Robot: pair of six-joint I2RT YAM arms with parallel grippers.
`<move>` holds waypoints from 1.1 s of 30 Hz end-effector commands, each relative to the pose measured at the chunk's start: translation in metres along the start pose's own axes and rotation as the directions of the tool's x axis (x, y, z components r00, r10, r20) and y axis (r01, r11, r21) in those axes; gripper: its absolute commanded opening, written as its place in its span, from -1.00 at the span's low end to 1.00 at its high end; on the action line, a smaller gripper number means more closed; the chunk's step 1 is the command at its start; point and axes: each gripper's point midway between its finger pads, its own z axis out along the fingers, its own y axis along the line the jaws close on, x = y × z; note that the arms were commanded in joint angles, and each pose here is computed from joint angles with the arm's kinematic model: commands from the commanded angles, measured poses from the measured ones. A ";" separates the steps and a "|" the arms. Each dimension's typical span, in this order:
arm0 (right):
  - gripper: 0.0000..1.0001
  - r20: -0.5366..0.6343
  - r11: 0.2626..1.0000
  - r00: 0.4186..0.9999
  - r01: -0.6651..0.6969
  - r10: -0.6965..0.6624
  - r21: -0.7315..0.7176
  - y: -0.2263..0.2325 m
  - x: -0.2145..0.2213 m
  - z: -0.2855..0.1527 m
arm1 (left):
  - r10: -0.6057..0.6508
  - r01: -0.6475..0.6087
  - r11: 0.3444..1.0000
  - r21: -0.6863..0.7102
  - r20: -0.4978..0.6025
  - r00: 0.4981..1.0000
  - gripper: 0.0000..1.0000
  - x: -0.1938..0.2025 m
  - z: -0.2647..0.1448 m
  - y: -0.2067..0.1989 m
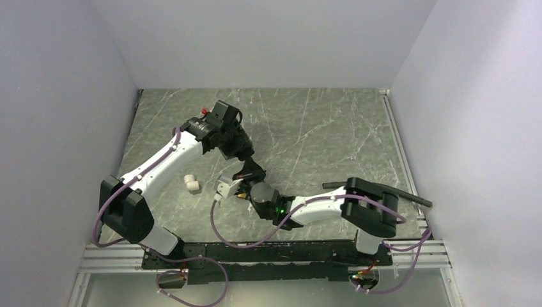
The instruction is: Unlock with the key
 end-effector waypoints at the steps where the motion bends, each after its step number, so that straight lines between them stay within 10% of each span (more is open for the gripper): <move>1: -1.00 0.072 0.914 0.916 -0.399 0.395 0.068 -0.043 0.000 0.008 | 0.078 -0.047 0.994 0.096 -0.341 0.937 -1.00 0.088 -0.048 -0.011; 10: -1.00 0.107 0.769 0.770 -0.636 0.629 0.059 -0.059 -0.001 -0.009 | 0.095 -0.072 0.993 0.093 -0.277 0.956 -1.00 0.079 -0.048 -0.013; 15: 0.18 0.066 0.717 0.720 -0.694 0.691 0.060 -0.053 0.017 -0.026 | 0.098 -0.093 0.995 0.034 -0.260 0.961 -1.00 0.075 -0.036 -0.007; 21: 0.39 0.031 0.646 0.645 -0.763 0.763 -0.021 -0.057 0.021 -0.054 | 0.112 -0.110 0.994 0.019 -0.226 0.968 -1.00 0.068 -0.023 -0.010; 29: 0.59 0.048 0.283 0.279 -0.939 0.959 -0.196 -0.086 0.015 -0.097 | 0.163 -0.158 0.986 0.045 -0.143 0.976 -1.00 0.053 -0.011 -0.018; 33: 0.74 -0.006 0.188 0.198 -0.938 0.980 -0.290 -0.076 0.004 -0.107 | 0.149 -0.143 0.988 0.053 -0.133 0.980 -1.00 0.051 -0.004 -0.023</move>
